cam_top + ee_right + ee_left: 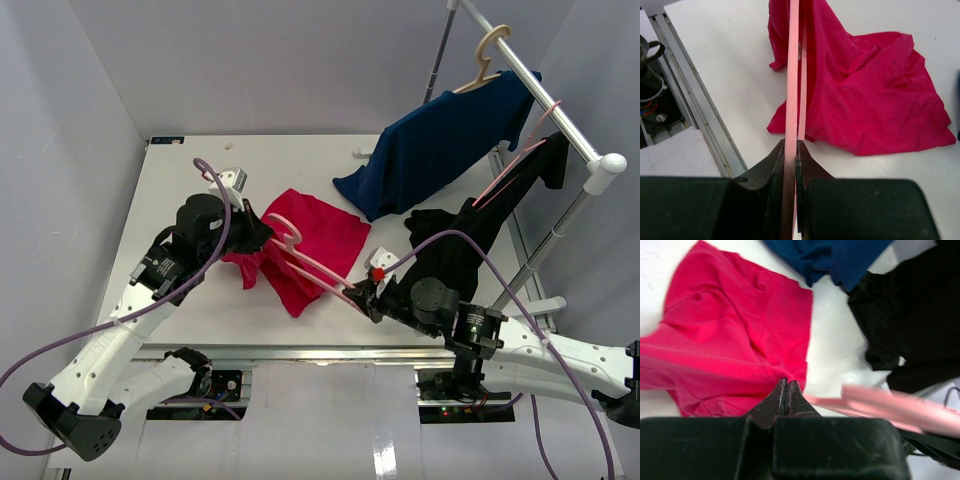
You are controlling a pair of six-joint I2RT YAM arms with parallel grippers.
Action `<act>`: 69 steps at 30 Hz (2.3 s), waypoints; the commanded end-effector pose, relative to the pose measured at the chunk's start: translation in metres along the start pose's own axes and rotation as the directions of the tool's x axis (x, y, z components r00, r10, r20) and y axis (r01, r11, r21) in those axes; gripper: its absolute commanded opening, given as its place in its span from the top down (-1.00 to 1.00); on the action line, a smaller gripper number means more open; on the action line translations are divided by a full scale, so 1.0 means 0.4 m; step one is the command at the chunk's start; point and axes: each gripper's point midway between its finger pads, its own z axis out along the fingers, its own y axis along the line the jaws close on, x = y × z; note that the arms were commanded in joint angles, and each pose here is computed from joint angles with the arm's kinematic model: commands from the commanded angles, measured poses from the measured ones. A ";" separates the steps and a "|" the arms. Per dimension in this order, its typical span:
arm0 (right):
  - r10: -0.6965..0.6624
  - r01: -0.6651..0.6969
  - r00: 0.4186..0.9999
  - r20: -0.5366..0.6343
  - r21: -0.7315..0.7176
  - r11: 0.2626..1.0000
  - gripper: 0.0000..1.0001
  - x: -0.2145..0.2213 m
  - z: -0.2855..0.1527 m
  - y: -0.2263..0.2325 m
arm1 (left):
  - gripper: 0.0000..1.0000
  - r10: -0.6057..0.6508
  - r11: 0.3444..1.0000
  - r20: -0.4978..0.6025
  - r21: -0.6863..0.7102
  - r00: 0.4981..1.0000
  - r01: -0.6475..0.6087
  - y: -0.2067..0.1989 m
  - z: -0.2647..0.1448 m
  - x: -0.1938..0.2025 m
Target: Place the t-shirt on the hanger
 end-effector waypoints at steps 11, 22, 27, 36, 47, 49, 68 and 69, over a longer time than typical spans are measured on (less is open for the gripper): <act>0.147 -0.163 0.878 0.455 -0.006 0.987 0.84 -0.143 -0.007 -0.018 | 0.92 0.023 0.957 0.036 0.289 0.999 -0.032 -0.140 -0.089 -0.043; 0.103 -0.080 0.737 0.668 -0.065 0.995 0.84 -0.271 -0.063 0.004 | -0.41 0.135 0.946 0.035 0.294 0.990 -0.140 -0.132 -0.179 -0.028; 0.109 -0.080 0.741 0.662 -0.075 0.994 0.84 -0.229 -0.088 0.002 | -0.40 0.273 0.944 0.136 0.151 0.952 -0.293 -0.077 -0.246 -0.086; 0.121 -0.057 0.804 0.582 -0.127 0.990 0.84 -0.144 -0.116 0.021 | -0.24 0.581 0.718 0.374 0.184 0.723 -0.672 -0.144 -0.381 -0.159; 0.125 -0.021 0.862 0.492 -0.213 0.977 0.84 -0.062 -0.116 0.064 | -0.32 0.746 0.389 0.392 0.399 0.538 -0.830 -0.212 -0.307 -0.080; 0.115 -0.001 0.865 0.488 -0.228 0.974 0.84 -0.052 -0.119 0.073 | -0.32 0.749 0.331 0.404 0.460 0.526 -0.824 -0.229 -0.310 -0.058; 0.087 0.085 0.871 0.483 -0.324 0.942 0.84 -0.060 -0.156 0.121 | -0.31 0.778 0.332 0.215 0.657 0.590 -0.676 -0.180 -0.249 0.110; 0.088 0.083 0.873 0.480 -0.324 0.943 0.84 -0.058 -0.156 0.121 | -0.31 0.780 0.331 0.213 0.657 0.589 -0.677 -0.178 -0.244 0.113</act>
